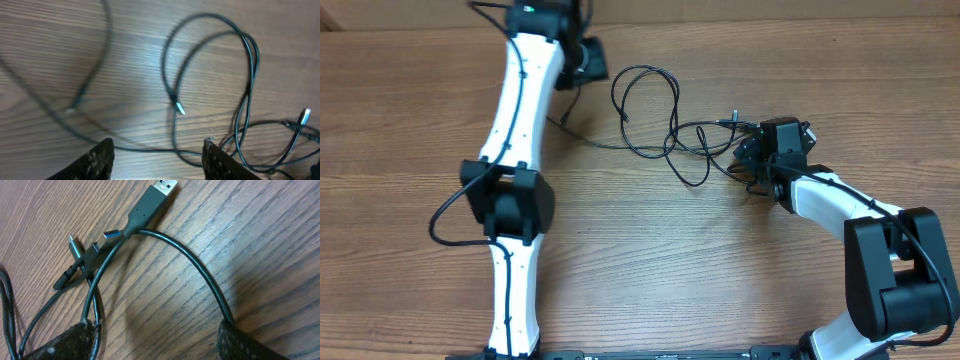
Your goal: Untangle cables
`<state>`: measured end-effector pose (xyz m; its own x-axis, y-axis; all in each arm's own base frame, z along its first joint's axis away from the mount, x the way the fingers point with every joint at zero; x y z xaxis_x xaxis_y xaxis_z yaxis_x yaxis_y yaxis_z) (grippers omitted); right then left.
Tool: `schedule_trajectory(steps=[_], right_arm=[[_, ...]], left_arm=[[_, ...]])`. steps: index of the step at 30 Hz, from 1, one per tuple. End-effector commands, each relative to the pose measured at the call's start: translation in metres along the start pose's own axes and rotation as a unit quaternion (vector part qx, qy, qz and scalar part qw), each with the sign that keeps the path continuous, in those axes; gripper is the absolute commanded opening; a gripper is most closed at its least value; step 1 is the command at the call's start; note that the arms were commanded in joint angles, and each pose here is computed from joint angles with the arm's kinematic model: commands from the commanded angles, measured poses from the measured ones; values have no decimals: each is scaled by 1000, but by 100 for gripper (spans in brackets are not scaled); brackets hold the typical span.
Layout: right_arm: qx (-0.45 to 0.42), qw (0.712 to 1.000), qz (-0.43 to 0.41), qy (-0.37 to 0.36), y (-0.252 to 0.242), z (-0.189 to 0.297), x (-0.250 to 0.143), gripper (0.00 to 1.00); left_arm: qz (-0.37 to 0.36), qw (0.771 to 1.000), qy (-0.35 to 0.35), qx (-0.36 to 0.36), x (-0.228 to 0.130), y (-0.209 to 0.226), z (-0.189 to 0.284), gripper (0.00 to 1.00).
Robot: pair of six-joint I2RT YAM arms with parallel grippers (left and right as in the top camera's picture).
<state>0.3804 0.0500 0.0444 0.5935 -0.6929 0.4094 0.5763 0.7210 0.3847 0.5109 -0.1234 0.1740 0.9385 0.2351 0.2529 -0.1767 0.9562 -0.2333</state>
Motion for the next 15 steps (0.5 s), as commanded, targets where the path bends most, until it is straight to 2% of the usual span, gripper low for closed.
schedule_trajectory(steps=[1,3,5,10,15], right_arm=[[-41,998,-2,40,-28,-12,-22,78],[-41,998,-2,41,-28,-12,-22,79],[-39,998,-2,44,-27,-12,-22,79],[-38,998,-2,44,-27,-12,-23,80],[-38,998,-2,45,-27,-12,-23,80]], left_arm=[[-7,1000,27,9,-18,-10,-26,55],[-20,999,33,7,-27,-20,-39,47],[-32,999,37,4,-35,-29,-48,43],[-46,996,63,-51,-61,-69,-63,40],[-27,996,67,-59,-84,-97,-79,34]])
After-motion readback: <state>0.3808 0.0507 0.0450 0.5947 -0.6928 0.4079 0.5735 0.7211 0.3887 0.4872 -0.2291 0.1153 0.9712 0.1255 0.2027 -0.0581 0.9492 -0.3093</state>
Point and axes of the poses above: each gripper's point midway between its finger pads, its own z axis back along the fingers, its own y axis along the line the jaws close on, x = y × z, the point moved 4 cm from there along z, back along the fingers, and after that the axes turned 3 degrees about z, right-handed, at the moved point
